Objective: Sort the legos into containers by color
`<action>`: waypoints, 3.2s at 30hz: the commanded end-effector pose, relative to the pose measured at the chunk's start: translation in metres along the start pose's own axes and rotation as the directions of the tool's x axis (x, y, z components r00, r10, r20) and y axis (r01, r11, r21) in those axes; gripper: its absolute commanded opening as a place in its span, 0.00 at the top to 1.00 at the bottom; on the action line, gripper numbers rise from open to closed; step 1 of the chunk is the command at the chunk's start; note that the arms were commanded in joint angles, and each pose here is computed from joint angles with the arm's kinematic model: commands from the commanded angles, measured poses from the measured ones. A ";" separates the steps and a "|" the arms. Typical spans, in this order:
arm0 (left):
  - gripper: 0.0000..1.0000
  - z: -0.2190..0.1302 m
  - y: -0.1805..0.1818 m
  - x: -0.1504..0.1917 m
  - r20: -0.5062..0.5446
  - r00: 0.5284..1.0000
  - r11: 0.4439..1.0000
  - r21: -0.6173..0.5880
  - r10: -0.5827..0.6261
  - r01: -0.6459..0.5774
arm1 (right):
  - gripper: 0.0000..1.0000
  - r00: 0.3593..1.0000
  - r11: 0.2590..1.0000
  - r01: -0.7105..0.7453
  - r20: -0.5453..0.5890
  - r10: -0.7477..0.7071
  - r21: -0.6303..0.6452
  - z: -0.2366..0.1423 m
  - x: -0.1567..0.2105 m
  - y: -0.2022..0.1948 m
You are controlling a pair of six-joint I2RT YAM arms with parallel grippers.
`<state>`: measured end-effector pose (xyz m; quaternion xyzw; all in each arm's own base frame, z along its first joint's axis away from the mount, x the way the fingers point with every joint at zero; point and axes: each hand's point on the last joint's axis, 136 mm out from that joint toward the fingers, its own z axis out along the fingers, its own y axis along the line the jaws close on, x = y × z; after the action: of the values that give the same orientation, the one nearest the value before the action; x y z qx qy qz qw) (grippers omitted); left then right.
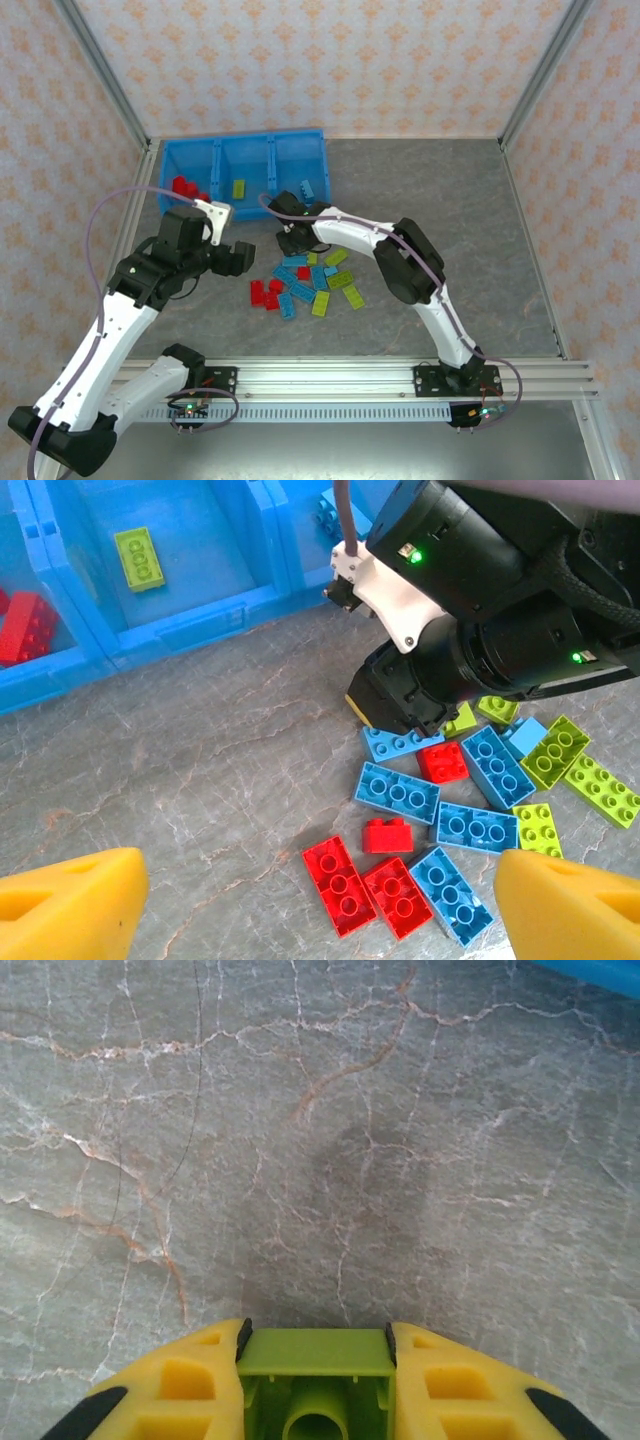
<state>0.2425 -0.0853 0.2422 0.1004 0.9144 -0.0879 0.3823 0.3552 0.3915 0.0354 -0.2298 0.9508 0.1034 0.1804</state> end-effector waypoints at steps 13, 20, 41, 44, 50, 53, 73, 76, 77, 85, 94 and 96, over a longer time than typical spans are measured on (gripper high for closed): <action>0.08 -0.052 0.045 -0.017 0.280 0.960 0.971 -0.231 -0.001 0.068 | 0.78 0.635 0.974 0.222 0.765 -0.113 -0.041 -0.160 -0.111 0.071; 0.07 -0.056 0.051 -0.016 0.297 0.955 0.961 -0.261 -0.006 0.088 | 0.79 0.655 0.986 0.135 0.737 -0.166 0.102 -0.097 -0.179 0.077; 0.07 -0.046 0.047 -0.014 0.265 0.964 0.967 -0.242 -0.006 0.073 | 0.53 0.747 0.997 0.071 0.663 -0.041 -0.018 -0.069 -0.213 0.088; 0.07 -0.046 0.047 -0.014 0.264 0.965 0.968 -0.241 -0.004 0.070 | 0.52 0.772 0.997 0.064 0.636 -0.023 -0.042 -0.109 -0.206 0.087; 0.06 -0.041 0.030 -0.015 0.257 0.966 0.988 -0.155 0.027 0.014 | 0.52 0.841 0.998 0.014 0.541 0.021 -0.061 -0.180 -0.149 0.060; 0.06 -0.039 0.010 -0.016 0.259 0.965 0.998 -0.048 0.049 -0.038 | 0.51 0.859 0.997 -0.030 0.509 0.061 -0.070 -0.201 -0.097 0.034; 0.07 -0.036 -0.009 -0.014 0.248 0.966 0.995 0.054 0.068 -0.084 | 0.37 0.952 0.934 -0.299 0.128 0.278 0.197 -0.106 0.158 -0.081; 0.07 -0.032 -0.002 -0.013 0.224 0.973 0.998 0.013 0.064 -0.069 | 0.35 0.966 0.957 -0.258 0.050 0.253 0.130 -0.092 0.167 -0.065; 0.07 -0.030 -0.001 -0.012 0.212 0.975 0.998 0.010 0.063 -0.066 | 0.35 0.965 0.955 -0.263 0.038 0.260 0.139 -0.089 0.169 -0.065; 0.07 -0.026 -0.023 -0.010 0.192 0.978 0.985 0.132 0.088 -0.115 | 0.48 0.961 0.947 -0.255 -0.059 0.271 0.195 -0.072 0.190 -0.070; 0.07 -0.033 -0.037 -0.011 0.229 0.968 0.967 0.207 0.101 -0.150 | 0.73 0.954 0.936 -0.265 -0.075 0.289 0.231 -0.073 0.204 -0.079; 0.07 -0.032 -0.035 -0.010 0.224 0.969 0.971 0.190 0.100 -0.145 | 0.75 0.957 0.941 -0.275 -0.041 0.288 0.196 -0.081 0.195 -0.075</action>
<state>0.2197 -0.1105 0.2677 0.1732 0.8563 -0.1684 0.4565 0.2107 0.2344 0.0219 -0.0761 0.9847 0.0370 0.1524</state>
